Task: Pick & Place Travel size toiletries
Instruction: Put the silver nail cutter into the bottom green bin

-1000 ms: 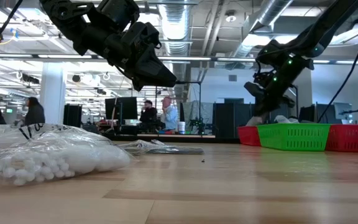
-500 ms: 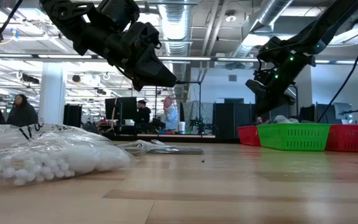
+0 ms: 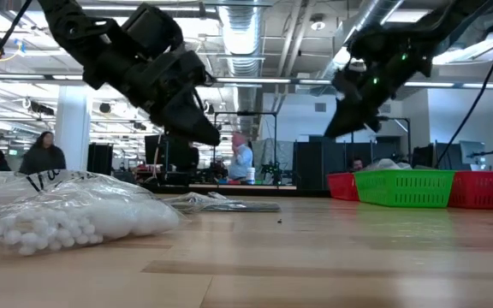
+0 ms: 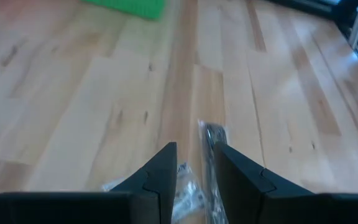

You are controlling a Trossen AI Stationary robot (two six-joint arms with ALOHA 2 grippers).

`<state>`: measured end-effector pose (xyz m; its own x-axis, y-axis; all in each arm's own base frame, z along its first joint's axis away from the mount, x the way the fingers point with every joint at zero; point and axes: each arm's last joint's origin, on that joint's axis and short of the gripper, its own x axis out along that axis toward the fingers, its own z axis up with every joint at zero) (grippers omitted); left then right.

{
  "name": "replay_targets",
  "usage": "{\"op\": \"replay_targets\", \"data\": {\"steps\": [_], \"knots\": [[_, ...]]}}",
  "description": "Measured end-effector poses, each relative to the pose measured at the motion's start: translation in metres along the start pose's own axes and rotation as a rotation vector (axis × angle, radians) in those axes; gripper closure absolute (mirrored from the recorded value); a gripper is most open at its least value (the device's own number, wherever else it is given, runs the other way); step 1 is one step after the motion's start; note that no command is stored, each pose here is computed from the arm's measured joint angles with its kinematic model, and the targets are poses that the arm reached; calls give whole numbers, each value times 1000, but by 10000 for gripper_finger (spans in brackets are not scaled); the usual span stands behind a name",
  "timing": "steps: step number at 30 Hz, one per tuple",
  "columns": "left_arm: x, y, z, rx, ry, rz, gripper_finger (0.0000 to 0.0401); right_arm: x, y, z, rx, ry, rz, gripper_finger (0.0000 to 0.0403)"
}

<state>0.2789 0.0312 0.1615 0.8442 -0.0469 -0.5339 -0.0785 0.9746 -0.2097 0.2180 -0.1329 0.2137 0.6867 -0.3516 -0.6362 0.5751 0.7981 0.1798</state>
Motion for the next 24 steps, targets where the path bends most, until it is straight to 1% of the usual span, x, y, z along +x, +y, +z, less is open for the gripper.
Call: {"op": "replay_targets", "data": {"steps": [5, 9, 12, 17, 20, 24], "knots": [[0, -5, -13, 110, 38, -12, 302, -12, 26, 0, -64, -36, 86, 346], [0, -5, -13, 187, 31, 57, 299, -17, 41, -2, -103, -41, 139, 346], [0, -3, -13, 250, 31, 103, 286, -17, 51, -5, -129, -34, 172, 346], [0, 0, -12, 345, 35, 173, 249, -19, 65, -10, -164, -28, 219, 346], [-1, 3, -10, 365, 23, 186, 231, -22, 73, -13, -178, -23, 244, 346], [1, 8, -11, 368, 30, 200, 222, -28, 80, -14, -184, -27, 277, 346]]}}
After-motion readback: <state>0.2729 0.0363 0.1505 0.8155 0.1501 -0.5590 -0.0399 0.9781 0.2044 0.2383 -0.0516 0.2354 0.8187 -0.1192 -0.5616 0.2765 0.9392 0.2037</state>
